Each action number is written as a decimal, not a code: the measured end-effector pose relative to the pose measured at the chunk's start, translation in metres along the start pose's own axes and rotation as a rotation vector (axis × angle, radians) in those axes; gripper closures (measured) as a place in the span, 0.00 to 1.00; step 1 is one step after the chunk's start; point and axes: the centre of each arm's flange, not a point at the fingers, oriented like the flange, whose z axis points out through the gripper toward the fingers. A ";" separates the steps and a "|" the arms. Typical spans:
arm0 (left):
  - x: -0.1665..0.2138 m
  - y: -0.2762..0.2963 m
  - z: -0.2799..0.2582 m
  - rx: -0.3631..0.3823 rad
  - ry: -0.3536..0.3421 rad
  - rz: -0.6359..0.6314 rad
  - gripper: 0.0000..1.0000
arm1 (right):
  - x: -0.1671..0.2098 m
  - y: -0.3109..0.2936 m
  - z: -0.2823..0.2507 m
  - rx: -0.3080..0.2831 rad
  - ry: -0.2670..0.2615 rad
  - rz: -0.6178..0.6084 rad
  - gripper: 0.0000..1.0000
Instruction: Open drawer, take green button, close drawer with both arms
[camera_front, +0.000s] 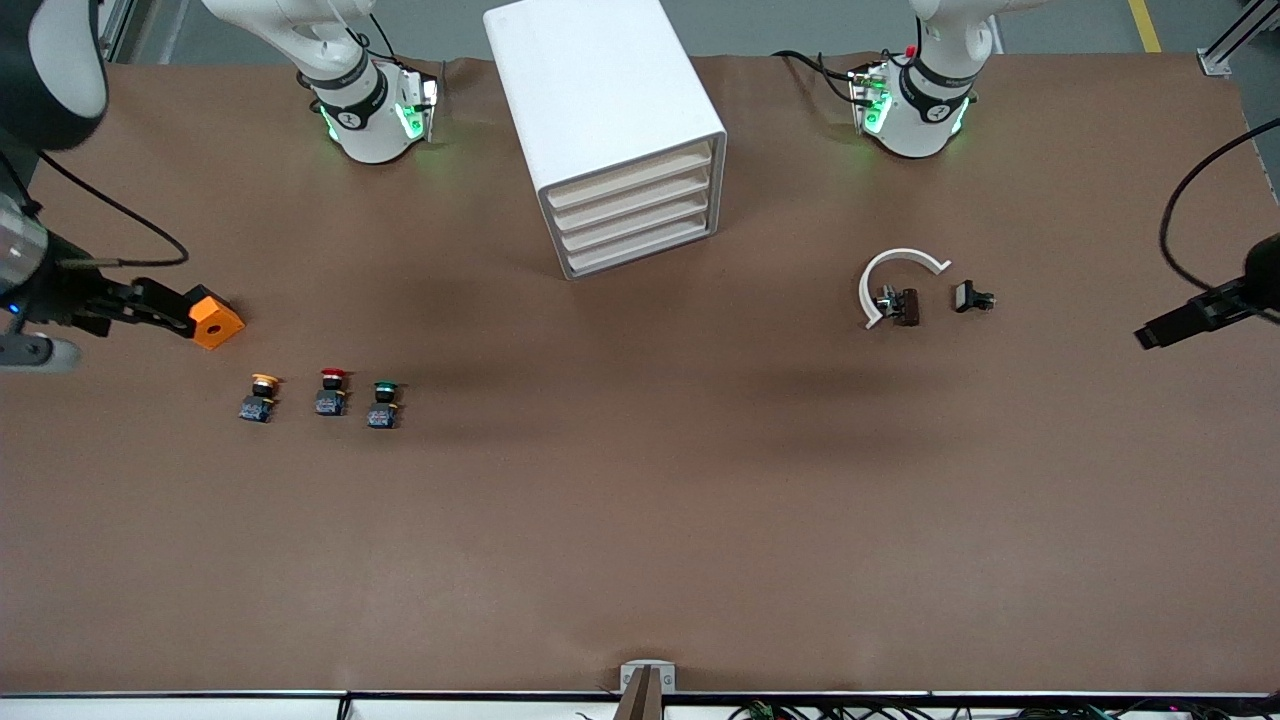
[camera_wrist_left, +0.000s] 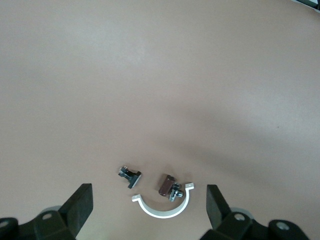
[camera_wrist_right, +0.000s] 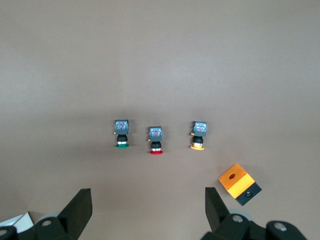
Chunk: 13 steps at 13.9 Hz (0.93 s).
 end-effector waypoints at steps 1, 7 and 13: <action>-0.006 -0.005 -0.007 0.007 -0.012 0.007 0.00 | -0.009 0.002 -0.006 0.004 0.023 0.002 0.00; -0.056 -0.011 -0.054 0.011 -0.015 0.212 0.00 | -0.033 0.003 -0.050 0.006 0.037 0.003 0.00; -0.099 0.003 -0.060 0.017 -0.010 0.277 0.00 | -0.038 0.006 -0.061 0.005 0.013 0.007 0.00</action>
